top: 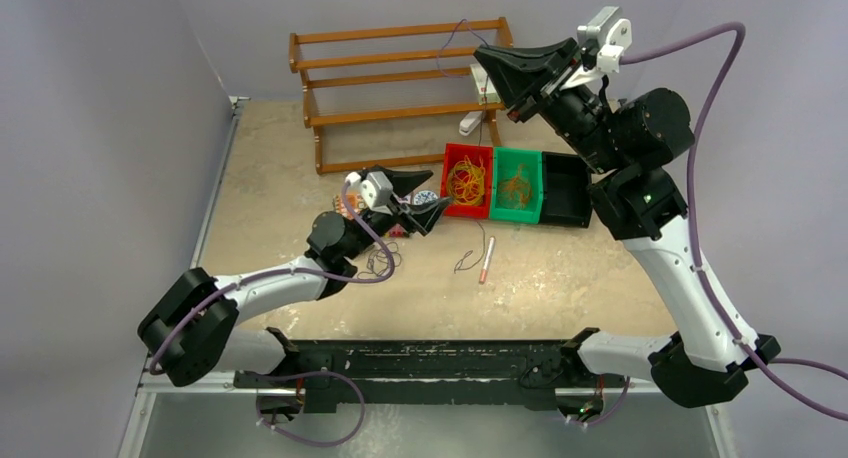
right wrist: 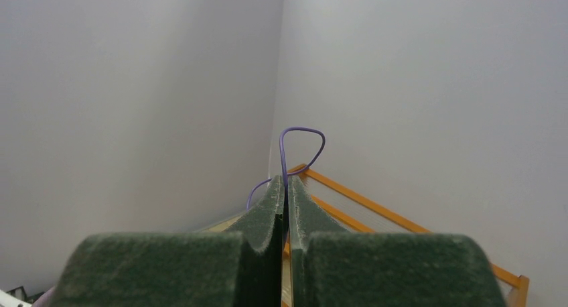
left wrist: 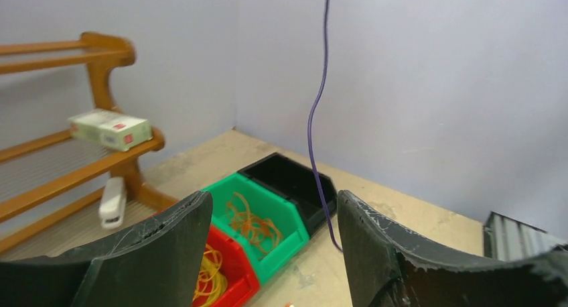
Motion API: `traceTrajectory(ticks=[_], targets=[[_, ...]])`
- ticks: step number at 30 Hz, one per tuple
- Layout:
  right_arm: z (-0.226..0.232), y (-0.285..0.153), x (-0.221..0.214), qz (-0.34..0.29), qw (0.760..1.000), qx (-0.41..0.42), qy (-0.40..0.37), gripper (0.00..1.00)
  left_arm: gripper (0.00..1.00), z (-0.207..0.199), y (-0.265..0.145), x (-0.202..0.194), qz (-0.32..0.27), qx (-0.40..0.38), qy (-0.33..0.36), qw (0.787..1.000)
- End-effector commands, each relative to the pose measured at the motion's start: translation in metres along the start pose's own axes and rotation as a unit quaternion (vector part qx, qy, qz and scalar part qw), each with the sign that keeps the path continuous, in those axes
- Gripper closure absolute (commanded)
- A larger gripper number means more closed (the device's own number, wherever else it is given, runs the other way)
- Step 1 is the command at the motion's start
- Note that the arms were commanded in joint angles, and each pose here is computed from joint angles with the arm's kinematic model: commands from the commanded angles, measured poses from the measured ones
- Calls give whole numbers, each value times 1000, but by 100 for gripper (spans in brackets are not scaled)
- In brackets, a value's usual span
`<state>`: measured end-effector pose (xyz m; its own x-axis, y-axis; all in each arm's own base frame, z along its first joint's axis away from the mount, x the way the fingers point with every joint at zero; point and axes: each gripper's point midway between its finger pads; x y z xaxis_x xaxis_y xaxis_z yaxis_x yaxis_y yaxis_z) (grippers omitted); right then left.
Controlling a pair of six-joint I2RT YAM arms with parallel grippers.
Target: Untangle the cables
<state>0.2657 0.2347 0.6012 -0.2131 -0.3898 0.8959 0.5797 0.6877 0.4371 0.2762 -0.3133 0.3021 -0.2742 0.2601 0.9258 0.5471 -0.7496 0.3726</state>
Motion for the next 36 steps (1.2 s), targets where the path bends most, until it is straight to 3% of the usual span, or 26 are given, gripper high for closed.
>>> traceTrajectory(ticks=[1, 5, 8, 11, 15, 16, 20, 26, 36], targets=[[10, -5, 20, -27, 999, 19, -1, 100, 33, -31, 11, 39, -67, -87, -1, 994], [12, -4, 17, -22, 999, 27, 3, 100, 35, -26, 16, 31, -59, -77, 0, 995], [15, -3, 13, -18, 999, 35, 5, 100, 42, -17, 22, 24, -51, -55, 1, 997], [15, -2, 12, -16, 999, 37, 8, 100, 61, -16, 27, 17, -40, -53, -3, 998], [13, -4, 8, -11, 999, 31, 8, 100, 97, -17, 29, 17, -32, -56, -7, 998], [11, -6, 7, -10, 1000, 25, 8, 100, 100, -16, 28, 19, -31, -53, -7, 998], [-9, -18, -13, 7, 999, -32, 14, 100, 100, -1, 24, 26, -15, -10, 1, 1000], [-42, -57, -84, 105, 986, -128, 24, 100, 100, 18, 12, 44, 15, 44, 22, 999], [-13, -107, -201, 264, 961, -47, 67, 93, 100, 27, 18, 64, 12, 62, 33, 997]])
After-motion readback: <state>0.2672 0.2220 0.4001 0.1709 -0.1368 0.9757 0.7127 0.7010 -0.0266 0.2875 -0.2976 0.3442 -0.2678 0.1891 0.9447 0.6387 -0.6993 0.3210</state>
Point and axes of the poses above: each gripper's point midway between its finger pads, its own y axis out along the fingers, its own z axis along the line the jaws close on, x = y × z, and after that the axes turned 10 degrees about y, right-handed
